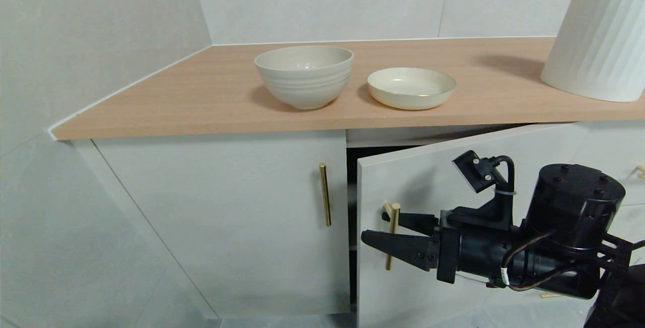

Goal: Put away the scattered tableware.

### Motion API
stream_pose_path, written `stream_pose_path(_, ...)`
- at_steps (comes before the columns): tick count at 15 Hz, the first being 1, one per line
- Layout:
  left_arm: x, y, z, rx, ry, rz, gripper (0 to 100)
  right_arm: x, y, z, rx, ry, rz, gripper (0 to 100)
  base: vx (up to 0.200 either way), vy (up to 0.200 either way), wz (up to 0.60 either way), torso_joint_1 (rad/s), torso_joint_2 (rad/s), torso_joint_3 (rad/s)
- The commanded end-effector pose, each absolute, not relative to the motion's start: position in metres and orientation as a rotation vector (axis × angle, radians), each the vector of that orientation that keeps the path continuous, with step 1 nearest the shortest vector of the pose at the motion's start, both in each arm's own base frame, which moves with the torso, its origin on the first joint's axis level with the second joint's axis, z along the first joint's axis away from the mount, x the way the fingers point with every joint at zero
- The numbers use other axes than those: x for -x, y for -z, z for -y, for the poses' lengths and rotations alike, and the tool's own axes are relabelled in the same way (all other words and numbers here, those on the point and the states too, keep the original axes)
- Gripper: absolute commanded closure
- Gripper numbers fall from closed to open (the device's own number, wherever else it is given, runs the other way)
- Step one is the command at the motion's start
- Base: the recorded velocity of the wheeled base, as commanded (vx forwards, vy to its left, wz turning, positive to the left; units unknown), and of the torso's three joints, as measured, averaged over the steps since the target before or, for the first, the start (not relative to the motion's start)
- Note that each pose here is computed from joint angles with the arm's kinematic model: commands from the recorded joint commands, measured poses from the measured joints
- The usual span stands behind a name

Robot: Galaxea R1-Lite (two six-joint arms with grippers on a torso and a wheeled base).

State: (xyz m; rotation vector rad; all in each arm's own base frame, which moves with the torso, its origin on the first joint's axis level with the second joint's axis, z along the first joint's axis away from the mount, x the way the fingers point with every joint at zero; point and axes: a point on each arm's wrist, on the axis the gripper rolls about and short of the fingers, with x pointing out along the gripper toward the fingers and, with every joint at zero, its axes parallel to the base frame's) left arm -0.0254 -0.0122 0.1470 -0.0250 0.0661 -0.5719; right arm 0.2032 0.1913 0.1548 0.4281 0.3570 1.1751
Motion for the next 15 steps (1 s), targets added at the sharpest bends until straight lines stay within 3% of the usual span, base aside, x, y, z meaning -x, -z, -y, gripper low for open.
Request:
stream_pose_path(1,-0.029,-0.195,0.015,0.1,0.698,-0.262,0,-0.203,-0.153,-0.192,-0.427,-1.18,-0.368,0,0.0,0.0,0.0,0.0,0.0,0.0)
stream_pose_path(4,-0.093,-0.218,0.022,0.148,0.833,-0.384,0,-0.203,-0.153,-0.192,-0.427,-1.18,-0.368,0,0.0,0.0,0.0,0.0,0.0,0.0)
stream_pose_path(7,-0.133,-0.207,0.041,0.162,0.936,-0.513,0,-0.204,-0.153,-0.192,-0.427,-1.181,-0.367,0,0.0,0.0,0.0,0.0,0.0,0.0)
stream_pose_path(10,-0.145,-0.193,0.065,0.193,1.042,-0.637,0,-0.204,-0.152,-0.193,-0.427,-1.181,-0.372,0,0.0,0.0,0.0,0.0,0.0,0.0)
stream_pose_path(13,-0.154,-0.185,0.076,0.245,1.066,-0.666,0,-0.204,-0.152,-0.193,-0.427,-1.181,-0.37,0,0.0,0.0,0.0,0.0,0.0,0.0)
stream_pose_path(14,-0.155,-0.184,0.077,0.258,1.06,-0.665,100,-0.204,-0.152,-0.193,-0.427,-1.181,-0.37,0,0.0,0.0,0.0,0.0,0.0,0.0)
stream_pose_path(15,-0.155,-0.185,0.077,0.271,1.053,-0.666,100,-0.204,-0.152,-0.193,-0.427,-1.181,-0.372,0,0.0,0.0,0.0,0.0,0.0,0.0)
